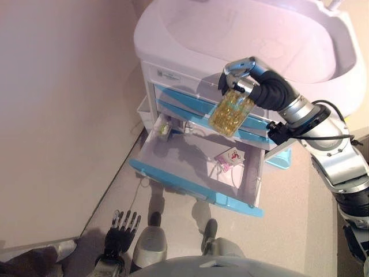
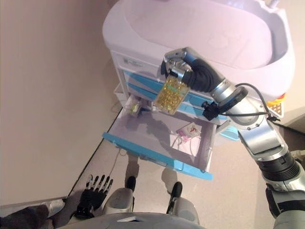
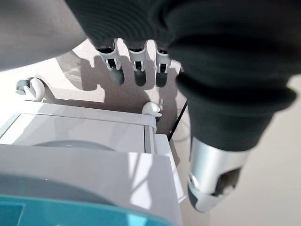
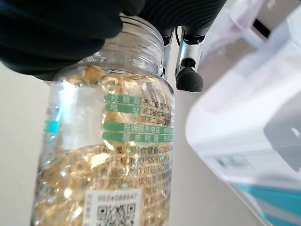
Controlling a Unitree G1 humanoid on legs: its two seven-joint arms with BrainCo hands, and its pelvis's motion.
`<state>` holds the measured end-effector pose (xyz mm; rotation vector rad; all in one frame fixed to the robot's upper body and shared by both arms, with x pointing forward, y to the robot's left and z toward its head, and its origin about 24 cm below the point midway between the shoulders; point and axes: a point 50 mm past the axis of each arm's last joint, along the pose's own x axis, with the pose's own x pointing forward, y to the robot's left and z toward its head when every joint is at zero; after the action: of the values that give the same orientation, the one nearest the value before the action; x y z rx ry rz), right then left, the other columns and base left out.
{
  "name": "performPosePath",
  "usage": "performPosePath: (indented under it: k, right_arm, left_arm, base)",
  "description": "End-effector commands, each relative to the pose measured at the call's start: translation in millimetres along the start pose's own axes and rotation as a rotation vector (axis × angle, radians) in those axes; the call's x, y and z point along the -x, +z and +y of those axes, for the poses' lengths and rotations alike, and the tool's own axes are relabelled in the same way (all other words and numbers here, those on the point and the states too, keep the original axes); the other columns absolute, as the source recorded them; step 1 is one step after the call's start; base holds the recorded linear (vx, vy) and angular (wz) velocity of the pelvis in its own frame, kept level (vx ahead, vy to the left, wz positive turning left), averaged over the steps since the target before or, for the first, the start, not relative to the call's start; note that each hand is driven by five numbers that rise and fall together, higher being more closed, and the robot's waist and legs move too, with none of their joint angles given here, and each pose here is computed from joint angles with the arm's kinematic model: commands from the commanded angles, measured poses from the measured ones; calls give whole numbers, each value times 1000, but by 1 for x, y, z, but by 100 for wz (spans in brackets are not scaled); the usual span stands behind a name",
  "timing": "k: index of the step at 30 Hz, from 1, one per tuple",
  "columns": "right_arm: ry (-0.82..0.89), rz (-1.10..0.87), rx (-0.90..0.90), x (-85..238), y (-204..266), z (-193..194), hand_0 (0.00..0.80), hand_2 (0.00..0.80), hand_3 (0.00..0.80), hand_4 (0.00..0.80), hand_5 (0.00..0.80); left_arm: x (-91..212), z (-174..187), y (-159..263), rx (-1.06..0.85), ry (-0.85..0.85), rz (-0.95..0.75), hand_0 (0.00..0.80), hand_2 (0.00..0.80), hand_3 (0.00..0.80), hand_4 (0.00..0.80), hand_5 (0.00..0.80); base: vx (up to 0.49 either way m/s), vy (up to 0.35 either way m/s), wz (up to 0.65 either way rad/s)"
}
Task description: Open the drawer and pick up the medicine
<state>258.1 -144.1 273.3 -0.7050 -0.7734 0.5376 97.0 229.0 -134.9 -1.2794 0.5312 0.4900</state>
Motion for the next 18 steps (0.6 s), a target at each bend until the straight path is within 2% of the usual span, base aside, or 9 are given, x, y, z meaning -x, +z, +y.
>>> performPosePath:
  k: [1,9,18]
  right_arm:
    - [-126,-44,-27,-14,14,-34,800,800,800,800,800]
    - [-355,158,-118,-32,-24,-86,800,800,800,800,800]
    - [-544,454,48,-19,-62,-138,800,800,800,800,800]
  left_arm:
    - [12,19,-1,-28,82,34,0,0,0,0,0]
    - [20,30,7,-58,159,58,0,0,0,0,0]
    - [23,34,17,-73,210,67,0,0,0,0,0]
  base:
    - [89,-3,-2]
    - [98,11,2]
    - [88,19,8]
